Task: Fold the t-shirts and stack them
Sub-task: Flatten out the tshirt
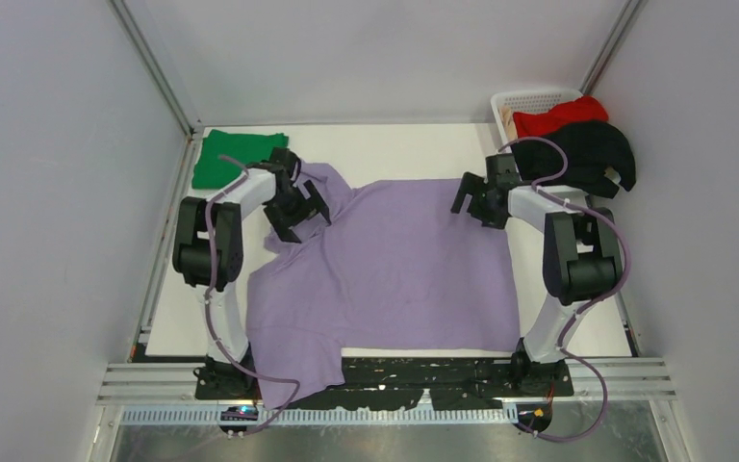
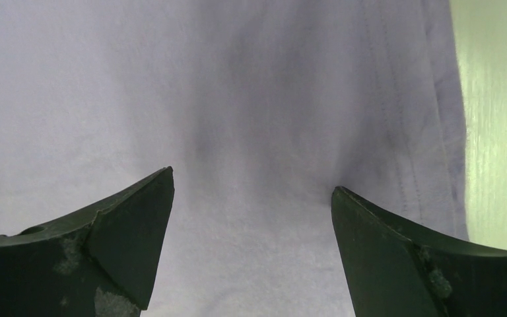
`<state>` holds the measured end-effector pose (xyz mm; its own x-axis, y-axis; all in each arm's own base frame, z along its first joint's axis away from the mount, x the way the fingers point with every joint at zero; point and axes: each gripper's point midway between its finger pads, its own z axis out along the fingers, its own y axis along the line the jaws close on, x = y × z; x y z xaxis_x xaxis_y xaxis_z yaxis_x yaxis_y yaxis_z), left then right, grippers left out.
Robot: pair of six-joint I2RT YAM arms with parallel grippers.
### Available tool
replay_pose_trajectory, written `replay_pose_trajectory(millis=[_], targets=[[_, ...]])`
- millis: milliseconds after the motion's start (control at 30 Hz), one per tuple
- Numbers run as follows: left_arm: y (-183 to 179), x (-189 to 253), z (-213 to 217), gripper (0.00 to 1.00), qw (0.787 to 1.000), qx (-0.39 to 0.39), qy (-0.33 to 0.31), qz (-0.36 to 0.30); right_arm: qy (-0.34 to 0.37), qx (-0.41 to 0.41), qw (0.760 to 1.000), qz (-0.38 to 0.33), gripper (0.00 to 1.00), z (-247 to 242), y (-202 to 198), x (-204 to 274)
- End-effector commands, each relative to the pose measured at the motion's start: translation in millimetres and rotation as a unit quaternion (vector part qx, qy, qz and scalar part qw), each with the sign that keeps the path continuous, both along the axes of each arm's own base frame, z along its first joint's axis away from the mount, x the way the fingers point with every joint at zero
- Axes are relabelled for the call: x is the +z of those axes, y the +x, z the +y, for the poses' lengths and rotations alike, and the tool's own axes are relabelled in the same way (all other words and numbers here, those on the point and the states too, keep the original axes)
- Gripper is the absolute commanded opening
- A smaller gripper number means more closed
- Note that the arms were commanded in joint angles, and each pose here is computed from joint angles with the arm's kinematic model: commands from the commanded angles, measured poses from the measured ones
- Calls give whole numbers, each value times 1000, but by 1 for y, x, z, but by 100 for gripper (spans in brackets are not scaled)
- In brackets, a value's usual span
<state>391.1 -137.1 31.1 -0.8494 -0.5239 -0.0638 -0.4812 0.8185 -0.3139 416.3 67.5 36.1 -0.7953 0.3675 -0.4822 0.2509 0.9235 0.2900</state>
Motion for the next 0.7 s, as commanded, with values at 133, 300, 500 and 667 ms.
replay_pose_trajectory(millis=[133,300,500,667], targets=[[-78,-2,-17,100,997,-71,4,34,-14,-18,997,79,98,-7,-81,-12],[-111,7,-10,100,995,-95,33,30,-54,-70,987,132,96,-34,-147,-8],[-106,46,-17,100,991,-123,15,-41,-44,-47,996,64,96,-31,-151,22],[-28,99,-32,100,983,-102,14,-149,-23,-20,997,-70,95,-22,-106,73]])
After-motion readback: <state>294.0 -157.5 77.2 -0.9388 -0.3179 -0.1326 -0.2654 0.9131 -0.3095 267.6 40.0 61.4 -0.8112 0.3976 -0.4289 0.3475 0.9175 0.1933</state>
